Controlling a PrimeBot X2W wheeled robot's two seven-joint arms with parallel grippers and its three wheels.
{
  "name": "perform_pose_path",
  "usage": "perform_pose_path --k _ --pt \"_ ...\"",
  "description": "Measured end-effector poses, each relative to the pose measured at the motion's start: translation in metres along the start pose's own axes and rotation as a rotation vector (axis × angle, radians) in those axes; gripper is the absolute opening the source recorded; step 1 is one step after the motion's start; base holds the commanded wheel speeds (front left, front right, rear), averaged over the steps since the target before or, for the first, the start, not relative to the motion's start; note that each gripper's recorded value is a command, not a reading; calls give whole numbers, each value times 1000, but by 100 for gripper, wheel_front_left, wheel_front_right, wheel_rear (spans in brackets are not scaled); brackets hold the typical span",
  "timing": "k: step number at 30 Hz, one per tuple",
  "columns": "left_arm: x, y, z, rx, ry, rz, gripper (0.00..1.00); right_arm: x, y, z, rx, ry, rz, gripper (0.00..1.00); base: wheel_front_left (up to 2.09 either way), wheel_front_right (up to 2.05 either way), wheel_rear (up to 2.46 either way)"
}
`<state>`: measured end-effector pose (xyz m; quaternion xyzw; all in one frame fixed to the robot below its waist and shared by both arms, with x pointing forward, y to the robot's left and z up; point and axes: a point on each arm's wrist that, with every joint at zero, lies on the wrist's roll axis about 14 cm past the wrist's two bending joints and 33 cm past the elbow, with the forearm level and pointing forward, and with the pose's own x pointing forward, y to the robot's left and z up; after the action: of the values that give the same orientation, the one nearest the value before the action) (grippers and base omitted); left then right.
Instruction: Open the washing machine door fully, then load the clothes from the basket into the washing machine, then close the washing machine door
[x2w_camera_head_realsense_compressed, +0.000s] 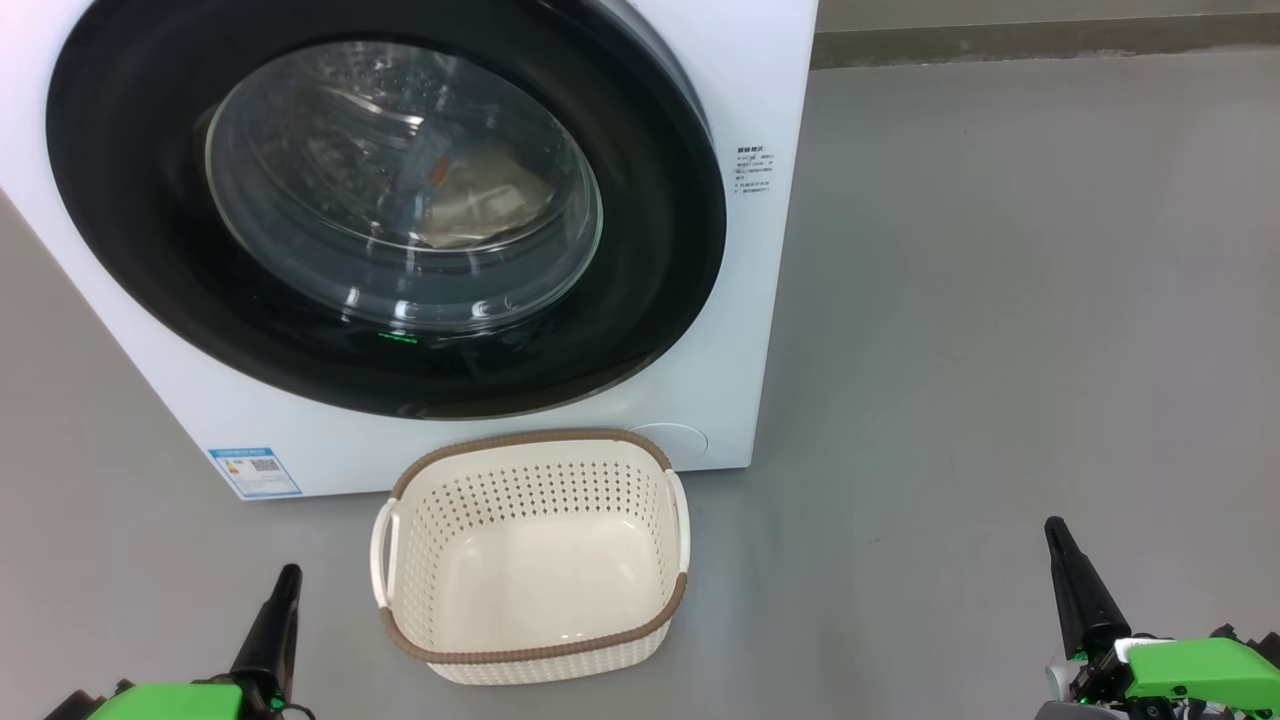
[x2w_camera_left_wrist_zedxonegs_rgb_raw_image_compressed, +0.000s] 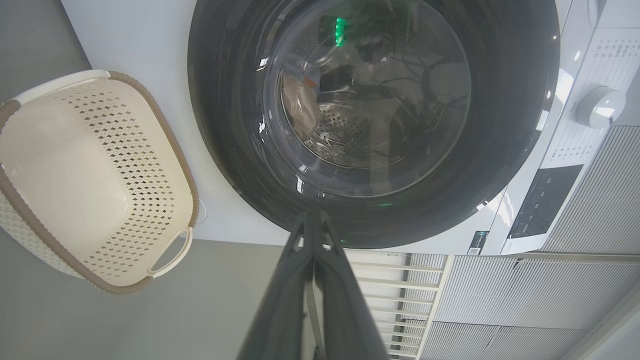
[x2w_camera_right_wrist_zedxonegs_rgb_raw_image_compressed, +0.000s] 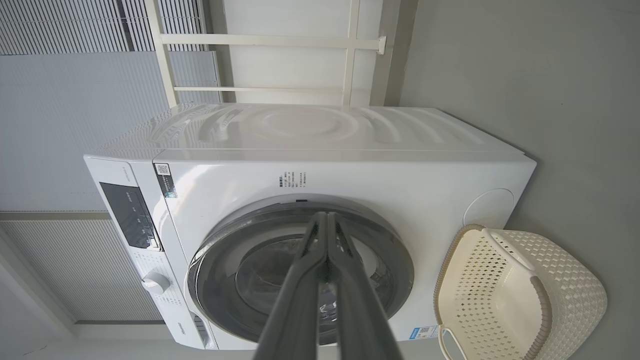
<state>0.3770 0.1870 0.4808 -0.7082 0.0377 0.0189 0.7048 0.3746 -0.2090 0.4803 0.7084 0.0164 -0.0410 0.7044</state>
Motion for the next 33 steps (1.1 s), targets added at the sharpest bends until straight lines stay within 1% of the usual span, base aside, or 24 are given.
perform_pose_path --k 33 --pt "0 0 0 0 0 0 0 0 0 0 0 0 0 0 0 0 0"
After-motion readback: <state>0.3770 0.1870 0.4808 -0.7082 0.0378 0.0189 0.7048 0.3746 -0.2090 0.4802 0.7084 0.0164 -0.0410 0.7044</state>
